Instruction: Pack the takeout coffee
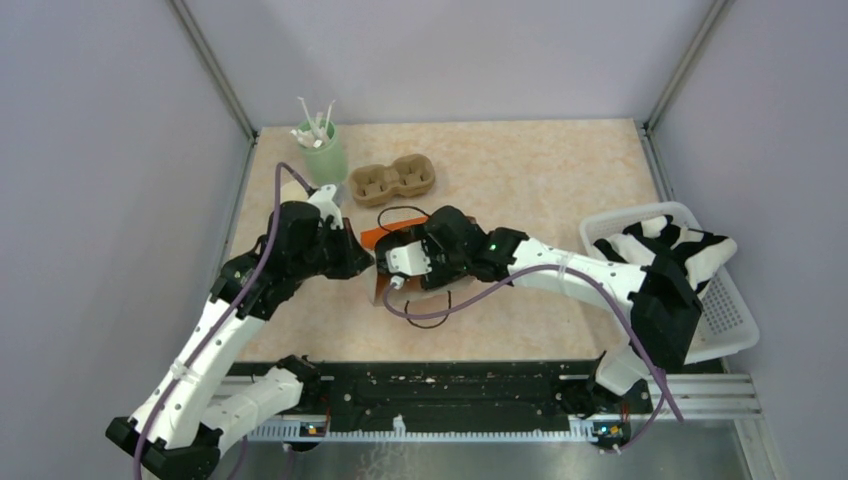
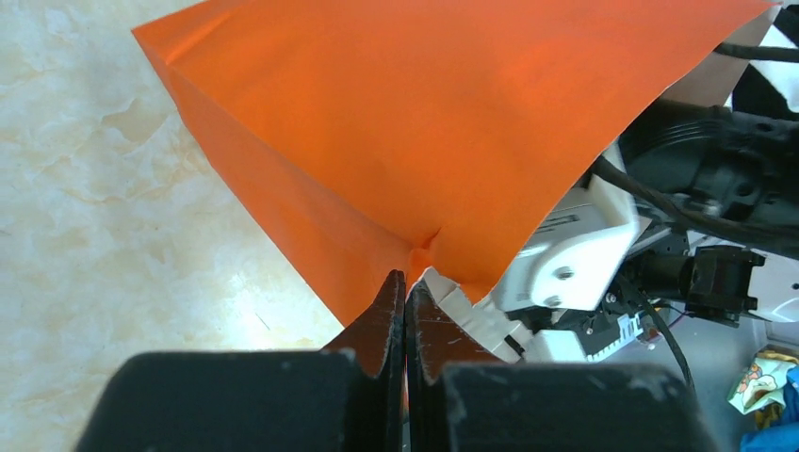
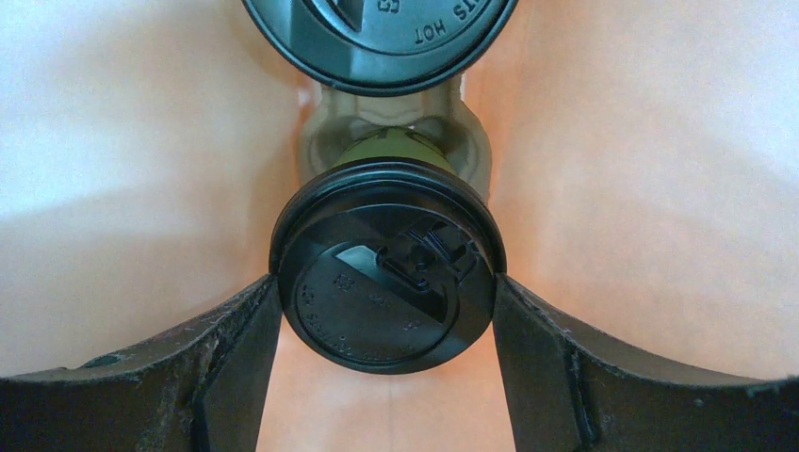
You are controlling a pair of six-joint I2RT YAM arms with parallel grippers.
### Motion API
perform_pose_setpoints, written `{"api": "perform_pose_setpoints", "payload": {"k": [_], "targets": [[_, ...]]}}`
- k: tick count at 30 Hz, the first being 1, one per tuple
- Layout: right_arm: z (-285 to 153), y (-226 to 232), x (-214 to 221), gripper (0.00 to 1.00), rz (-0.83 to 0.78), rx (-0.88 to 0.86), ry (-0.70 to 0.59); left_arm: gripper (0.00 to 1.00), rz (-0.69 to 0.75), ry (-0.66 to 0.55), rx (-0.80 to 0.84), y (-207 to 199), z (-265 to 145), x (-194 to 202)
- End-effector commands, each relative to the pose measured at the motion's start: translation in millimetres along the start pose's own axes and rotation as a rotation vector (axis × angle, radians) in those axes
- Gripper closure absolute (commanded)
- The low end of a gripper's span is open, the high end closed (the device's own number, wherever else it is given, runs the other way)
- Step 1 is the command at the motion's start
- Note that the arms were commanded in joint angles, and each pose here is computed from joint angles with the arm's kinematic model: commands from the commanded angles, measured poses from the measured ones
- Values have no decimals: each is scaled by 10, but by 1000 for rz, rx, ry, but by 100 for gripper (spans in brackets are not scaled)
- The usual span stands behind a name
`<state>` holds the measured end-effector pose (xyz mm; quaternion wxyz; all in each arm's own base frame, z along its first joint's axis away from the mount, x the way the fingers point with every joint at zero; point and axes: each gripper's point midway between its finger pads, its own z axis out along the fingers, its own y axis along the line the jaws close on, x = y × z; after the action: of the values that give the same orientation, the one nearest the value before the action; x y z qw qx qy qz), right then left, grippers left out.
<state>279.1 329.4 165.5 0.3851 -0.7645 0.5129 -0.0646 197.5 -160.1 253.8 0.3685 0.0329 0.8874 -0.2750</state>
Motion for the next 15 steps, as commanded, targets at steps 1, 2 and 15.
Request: {"api": "perform_pose_setpoints", "payload": {"k": [1,2,15], "targets": [[49,-54,-174,60,20,-28,-78,100,0,-7,14,-118,-108,-153],[28,-29,-183,60,23,-45,-82,100,-4,-1,10,-124,-112,-162],[-339,292,-236,60,152,-275,-67,100,-59,157,44,-354,-202,-157]]}}
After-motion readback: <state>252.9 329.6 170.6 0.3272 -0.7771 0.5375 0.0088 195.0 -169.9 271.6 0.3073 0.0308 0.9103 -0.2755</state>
